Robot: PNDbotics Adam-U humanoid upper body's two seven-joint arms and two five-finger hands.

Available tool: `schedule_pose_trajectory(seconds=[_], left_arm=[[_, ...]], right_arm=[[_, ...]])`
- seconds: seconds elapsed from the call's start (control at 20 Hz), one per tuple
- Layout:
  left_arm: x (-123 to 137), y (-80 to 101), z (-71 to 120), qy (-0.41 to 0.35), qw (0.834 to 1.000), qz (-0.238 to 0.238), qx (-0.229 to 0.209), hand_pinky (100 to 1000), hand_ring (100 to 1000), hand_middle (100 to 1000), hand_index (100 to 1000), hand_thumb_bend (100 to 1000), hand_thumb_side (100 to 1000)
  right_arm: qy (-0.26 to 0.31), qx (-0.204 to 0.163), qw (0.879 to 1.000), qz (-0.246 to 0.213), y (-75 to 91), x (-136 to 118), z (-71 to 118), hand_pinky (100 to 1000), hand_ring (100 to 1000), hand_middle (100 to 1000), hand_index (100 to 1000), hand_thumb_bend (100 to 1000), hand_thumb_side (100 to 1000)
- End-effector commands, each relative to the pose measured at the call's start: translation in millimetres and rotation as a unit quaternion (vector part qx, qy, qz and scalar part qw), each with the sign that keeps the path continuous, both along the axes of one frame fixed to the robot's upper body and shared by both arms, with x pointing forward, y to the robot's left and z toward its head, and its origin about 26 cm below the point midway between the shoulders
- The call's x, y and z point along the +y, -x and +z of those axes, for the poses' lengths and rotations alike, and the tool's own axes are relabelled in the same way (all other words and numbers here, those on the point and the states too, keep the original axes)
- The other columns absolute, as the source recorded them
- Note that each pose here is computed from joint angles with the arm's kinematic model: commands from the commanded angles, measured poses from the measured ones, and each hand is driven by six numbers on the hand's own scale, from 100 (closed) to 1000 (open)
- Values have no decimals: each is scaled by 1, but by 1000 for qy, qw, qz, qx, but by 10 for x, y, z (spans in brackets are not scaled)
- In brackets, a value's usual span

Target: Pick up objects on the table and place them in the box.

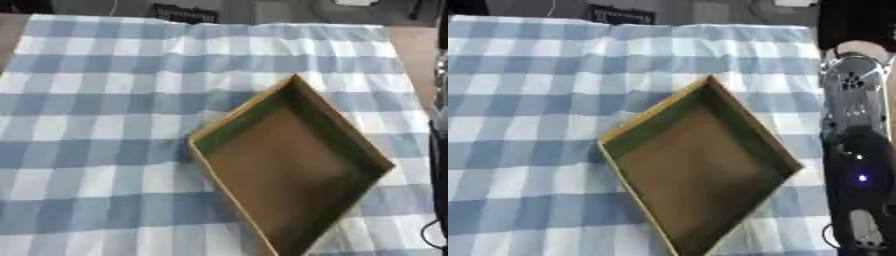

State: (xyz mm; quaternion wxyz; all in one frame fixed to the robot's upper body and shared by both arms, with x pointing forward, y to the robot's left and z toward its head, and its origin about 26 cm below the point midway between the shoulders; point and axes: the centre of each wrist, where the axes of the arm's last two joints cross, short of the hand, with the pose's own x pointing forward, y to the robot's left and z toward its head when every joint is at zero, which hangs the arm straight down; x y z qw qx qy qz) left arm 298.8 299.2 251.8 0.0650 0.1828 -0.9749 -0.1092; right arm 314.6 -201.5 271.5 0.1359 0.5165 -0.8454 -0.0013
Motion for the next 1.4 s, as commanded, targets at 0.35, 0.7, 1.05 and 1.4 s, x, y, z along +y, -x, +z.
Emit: schedule_pose_trajectory(seconds=[0.35, 0.7, 1.05, 1.4], left_arm=[[-84, 18, 27, -17, 999, -27, -14, 735, 754, 850, 867, 265, 996], [-195, 0, 132, -82, 996, -34, 10, 732, 739, 852, 864, 260, 1000], [-470, -104, 204, -229, 963, 41, 135, 707, 702, 866, 856, 196, 1000], [-699, -749, -187, -370, 905, 89, 191, 743, 720, 865, 845, 179, 1000]], right_arm=[[2, -5, 1000, 3, 28, -1, 87, 470, 423, 401, 604, 100, 756], [-4, -4, 1000, 6, 29, 21, 109, 470, 422, 400, 603, 100, 756], [-26, -7, 999, 32, 36, 131, 191, 471, 417, 396, 594, 100, 765], [-56, -11, 995, 86, 71, 359, 360, 472, 410, 392, 585, 100, 774]])
